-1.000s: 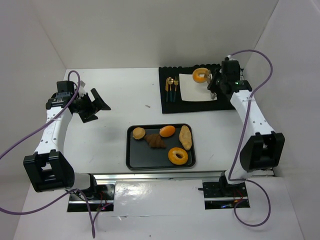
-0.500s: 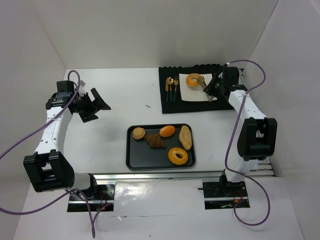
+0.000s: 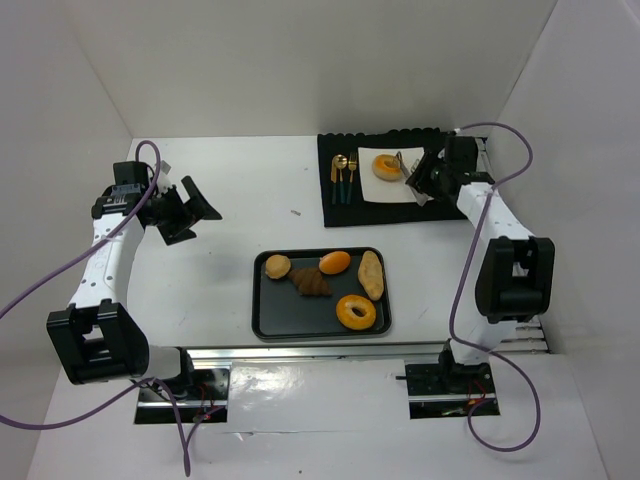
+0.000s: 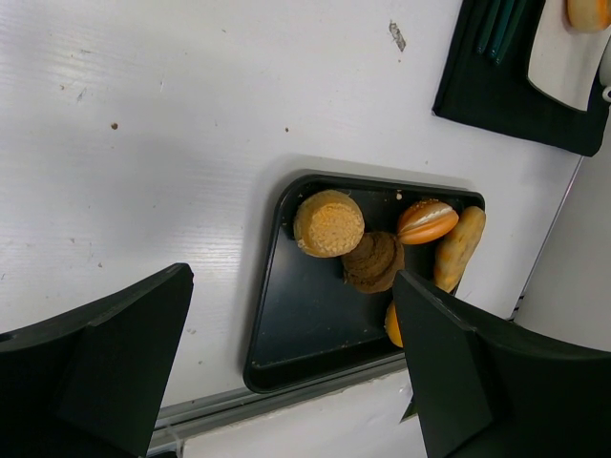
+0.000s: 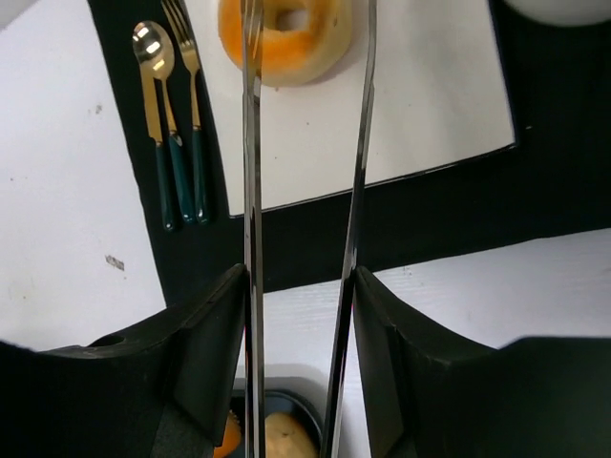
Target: Place the bread
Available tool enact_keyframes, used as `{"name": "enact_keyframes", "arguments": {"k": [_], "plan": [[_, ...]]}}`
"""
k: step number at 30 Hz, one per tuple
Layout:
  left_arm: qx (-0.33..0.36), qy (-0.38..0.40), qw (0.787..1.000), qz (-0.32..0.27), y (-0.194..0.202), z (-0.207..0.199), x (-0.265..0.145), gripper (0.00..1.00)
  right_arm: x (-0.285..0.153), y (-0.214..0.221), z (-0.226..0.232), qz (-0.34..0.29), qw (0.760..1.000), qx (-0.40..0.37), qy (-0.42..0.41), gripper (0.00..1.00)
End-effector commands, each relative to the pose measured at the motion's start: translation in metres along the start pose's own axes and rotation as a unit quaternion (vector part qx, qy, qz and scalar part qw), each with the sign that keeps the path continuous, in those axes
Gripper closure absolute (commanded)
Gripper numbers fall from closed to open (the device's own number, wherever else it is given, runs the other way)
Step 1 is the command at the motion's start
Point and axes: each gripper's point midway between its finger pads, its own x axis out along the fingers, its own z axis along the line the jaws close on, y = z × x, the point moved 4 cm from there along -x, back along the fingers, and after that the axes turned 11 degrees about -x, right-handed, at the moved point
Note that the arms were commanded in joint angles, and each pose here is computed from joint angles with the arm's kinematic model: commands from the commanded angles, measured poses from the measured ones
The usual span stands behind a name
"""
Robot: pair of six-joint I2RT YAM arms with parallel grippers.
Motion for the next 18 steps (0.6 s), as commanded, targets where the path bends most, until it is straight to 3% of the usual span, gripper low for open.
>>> {"name": "enact_keyframes", "arguments": {"k": [1, 4, 7, 13, 18], "plan": [[0.013, 0.014, 1.000, -0.011, -0.002, -0.006, -0.007, 0.00, -0.062, -0.056, 0.016, -0.109, 0.994, -0.030, 0.009, 0.46], [0.017, 0.018, 1.000, -0.018, -0.003, -0.008, -0.009, 0.00, -0.093, -0.054, 0.018, -0.119, 0.991, -0.055, 0.019, 0.46], [0.015, 0.016, 1.000, -0.014, -0.002, -0.006, -0.008, 0.00, -0.122, -0.025, 0.031, -0.086, 0.991, -0.105, -0.003, 0.46], [0.008, 0.014, 1.000, -0.011, -0.002, -0.005, -0.005, 0.00, -0.170, 0.091, 0.074, 0.065, 0.971, -0.182, -0.139, 0.47], [0.008, 0.013, 1.000, -0.010, -0.001, -0.003, -0.003, 0.00, -0.210, 0.156, 0.105, 0.121, 0.939, -0.223, -0.234, 0.47]]}}
